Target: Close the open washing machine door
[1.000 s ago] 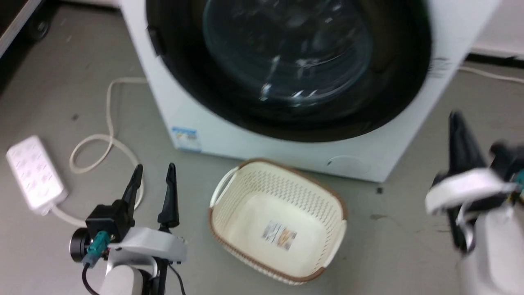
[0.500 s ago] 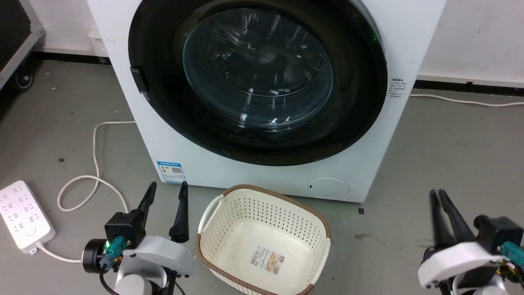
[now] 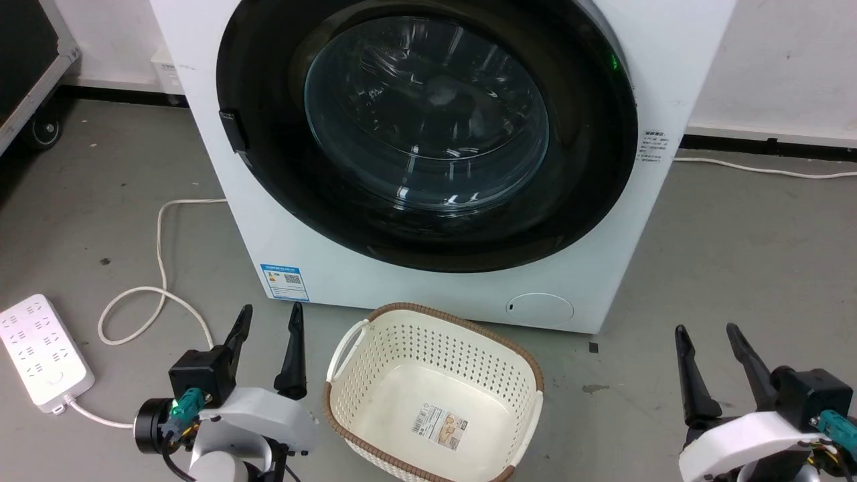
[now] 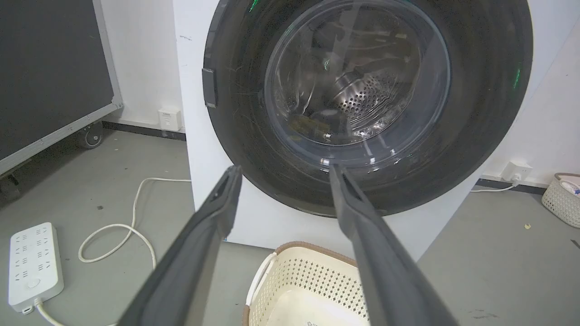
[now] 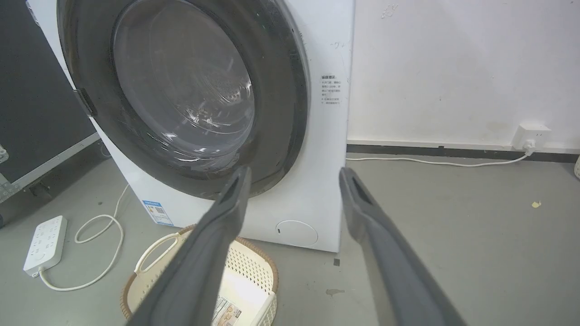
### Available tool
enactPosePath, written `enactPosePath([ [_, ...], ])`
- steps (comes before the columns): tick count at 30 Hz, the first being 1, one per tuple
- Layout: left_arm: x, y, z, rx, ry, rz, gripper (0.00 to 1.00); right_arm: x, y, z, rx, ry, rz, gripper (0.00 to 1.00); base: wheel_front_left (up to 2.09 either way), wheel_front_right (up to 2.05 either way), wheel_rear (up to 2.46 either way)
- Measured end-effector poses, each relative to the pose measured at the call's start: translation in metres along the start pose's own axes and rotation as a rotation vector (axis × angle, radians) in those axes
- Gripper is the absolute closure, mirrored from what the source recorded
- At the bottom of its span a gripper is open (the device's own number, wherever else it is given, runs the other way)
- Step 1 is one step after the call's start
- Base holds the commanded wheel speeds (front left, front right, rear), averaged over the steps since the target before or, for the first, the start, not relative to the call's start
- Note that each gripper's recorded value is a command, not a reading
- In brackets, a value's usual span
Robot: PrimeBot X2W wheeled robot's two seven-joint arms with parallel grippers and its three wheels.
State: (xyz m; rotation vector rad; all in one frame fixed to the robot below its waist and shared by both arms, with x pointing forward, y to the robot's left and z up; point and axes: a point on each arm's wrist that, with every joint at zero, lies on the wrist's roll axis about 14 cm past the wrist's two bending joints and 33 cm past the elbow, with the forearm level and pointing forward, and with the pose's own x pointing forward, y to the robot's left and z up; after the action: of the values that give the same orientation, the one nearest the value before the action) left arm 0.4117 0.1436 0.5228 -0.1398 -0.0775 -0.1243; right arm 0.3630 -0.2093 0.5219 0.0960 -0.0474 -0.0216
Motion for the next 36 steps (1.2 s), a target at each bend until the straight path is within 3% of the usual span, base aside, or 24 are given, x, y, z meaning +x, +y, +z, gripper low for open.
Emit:
enactPosePath([
  [10, -0.001, 0.003, -0.001, -0.003, 0.003, 0.018, 0.00, 0.000, 0.005, -0.002, 0.011, 0.004, 0.013, 0.00, 0.00, 0.00, 0.00],
  [11, -0.001, 0.003, -0.002, -0.001, 0.006, 0.016, 1.00, 0.000, 0.005, -0.002, 0.012, 0.003, 0.014, 1.00, 0.00, 0.00, 0.00],
  [36, -0.005, 0.004, 0.002, 0.020, 0.010, 0.021, 1.00, 0.002, 0.012, -0.003, -0.006, 0.017, 0.037, 1.00, 0.00, 0.00, 0.00],
])
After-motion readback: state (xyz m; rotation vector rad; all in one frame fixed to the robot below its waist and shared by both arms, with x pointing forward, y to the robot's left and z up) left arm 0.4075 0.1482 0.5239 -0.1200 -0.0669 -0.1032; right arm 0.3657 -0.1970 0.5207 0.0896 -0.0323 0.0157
